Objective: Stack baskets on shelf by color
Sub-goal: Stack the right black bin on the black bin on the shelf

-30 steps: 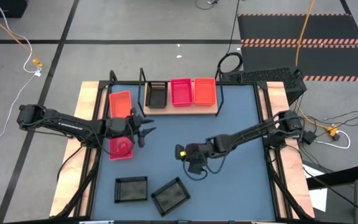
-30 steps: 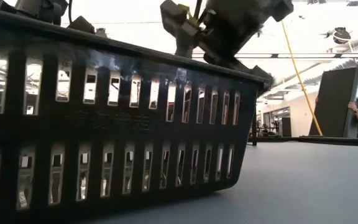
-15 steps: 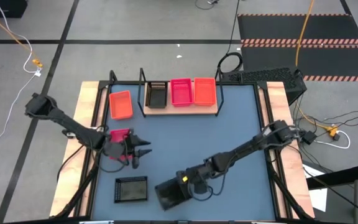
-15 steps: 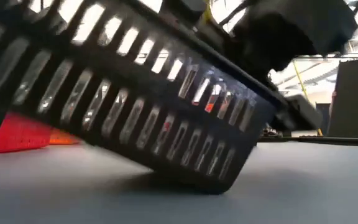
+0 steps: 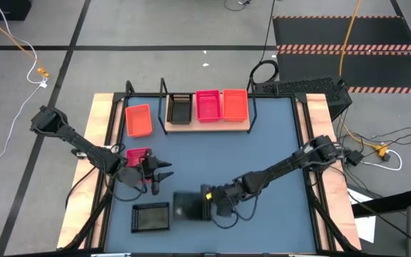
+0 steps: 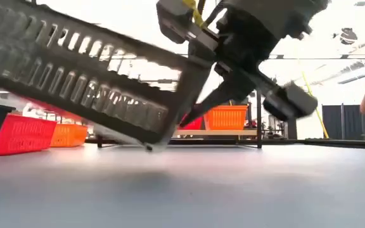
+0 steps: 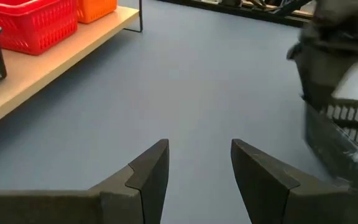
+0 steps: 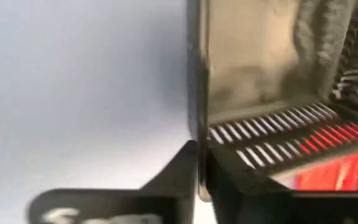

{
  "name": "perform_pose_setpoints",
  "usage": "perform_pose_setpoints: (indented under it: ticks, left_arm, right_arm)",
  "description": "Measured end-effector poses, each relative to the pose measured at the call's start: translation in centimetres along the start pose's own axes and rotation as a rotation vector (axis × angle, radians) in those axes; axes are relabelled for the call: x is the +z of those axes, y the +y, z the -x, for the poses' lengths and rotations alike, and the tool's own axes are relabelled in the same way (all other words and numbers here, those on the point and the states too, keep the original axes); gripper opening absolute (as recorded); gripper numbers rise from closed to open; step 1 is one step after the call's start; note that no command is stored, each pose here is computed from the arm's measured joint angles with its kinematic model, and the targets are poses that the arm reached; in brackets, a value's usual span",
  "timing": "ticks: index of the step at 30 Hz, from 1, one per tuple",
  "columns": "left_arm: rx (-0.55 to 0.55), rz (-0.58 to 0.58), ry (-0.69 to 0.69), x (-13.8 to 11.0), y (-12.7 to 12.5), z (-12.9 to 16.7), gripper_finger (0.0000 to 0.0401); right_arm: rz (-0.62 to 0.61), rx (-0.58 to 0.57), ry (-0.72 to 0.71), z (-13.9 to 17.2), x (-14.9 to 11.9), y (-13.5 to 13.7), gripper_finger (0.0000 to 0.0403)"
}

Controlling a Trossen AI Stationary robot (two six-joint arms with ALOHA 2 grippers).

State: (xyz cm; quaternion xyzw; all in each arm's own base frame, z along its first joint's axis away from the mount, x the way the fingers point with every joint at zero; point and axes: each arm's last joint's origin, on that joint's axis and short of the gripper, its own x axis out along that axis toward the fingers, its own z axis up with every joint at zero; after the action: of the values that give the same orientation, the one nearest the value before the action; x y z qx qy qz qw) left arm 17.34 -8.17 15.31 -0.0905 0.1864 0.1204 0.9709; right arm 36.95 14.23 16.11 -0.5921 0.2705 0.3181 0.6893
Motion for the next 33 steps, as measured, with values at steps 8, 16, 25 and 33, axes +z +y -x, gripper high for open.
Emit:
perform_pose_setpoints:
  ticks: [8, 16, 25, 33]
  left_arm:
    - [0.013, -0.007, -0.019, 0.2, 0.1, -0.1, 0.0175]
    - [0.02, -0.03, -0.092, 1.3, 0.3, -0.5, 0.0175]
    - [-0.073, -0.17, -0.121, 4.7, -0.5, -3.1, 0.0175]
    - [-0.044, -0.338, 0.096, 8.3, -1.9, -9.3, 0.0175]
  right_arm:
    - [-0.528, 0.017, 0.104, 3.4, -2.0, -1.1, 0.0006]
    - [-1.176, -0.026, 0.285, 3.4, -5.5, -1.0, 0.0004]
    - [-1.431, -0.036, 0.41, 1.7, -8.6, -0.4, 0.0003]
    - [-1.442, -0.088, 0.318, 1.3, -7.7, -1.0, 0.001]
